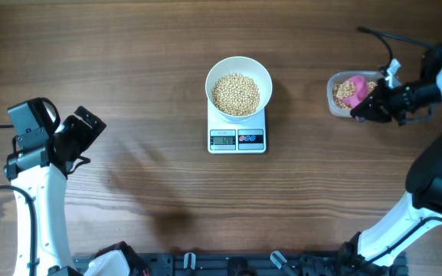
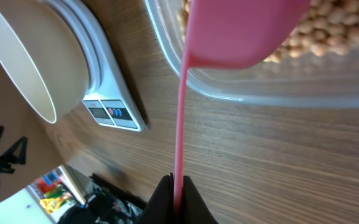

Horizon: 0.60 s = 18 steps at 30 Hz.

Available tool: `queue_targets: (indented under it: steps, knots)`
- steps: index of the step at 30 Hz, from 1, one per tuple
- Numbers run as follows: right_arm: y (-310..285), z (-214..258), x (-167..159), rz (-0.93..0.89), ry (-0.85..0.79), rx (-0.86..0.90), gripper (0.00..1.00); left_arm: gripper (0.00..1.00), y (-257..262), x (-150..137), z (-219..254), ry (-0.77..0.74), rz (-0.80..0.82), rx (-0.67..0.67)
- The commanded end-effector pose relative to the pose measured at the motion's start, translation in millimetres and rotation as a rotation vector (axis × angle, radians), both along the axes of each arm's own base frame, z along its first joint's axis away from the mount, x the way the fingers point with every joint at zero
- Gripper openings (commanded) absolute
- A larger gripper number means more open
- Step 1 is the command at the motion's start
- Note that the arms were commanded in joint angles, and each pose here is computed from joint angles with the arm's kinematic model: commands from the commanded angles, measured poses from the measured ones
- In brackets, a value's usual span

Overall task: Scoop item into bowl and weigh 150g on scale
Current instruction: 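Dig the pink scoop into the soybeans again and lift it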

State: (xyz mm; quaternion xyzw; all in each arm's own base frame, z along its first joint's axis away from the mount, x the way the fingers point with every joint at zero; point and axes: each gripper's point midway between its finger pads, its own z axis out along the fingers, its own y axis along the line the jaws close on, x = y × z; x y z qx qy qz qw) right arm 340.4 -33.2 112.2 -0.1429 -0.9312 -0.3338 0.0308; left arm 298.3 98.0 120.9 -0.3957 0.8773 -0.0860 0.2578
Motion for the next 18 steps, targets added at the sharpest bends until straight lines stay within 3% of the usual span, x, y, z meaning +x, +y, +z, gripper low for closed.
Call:
queue_targets:
  steps: [1,18]
  knots:
    - [-9,0,-5,-0.005,-0.021,0.052,0.04,1.00,0,0,0,-0.004,-0.017,0.001]
    - [-20,24,-18,0.011,-0.141,0.200,0.04,1.00,0,0,0,-0.004,-0.017,0.002]
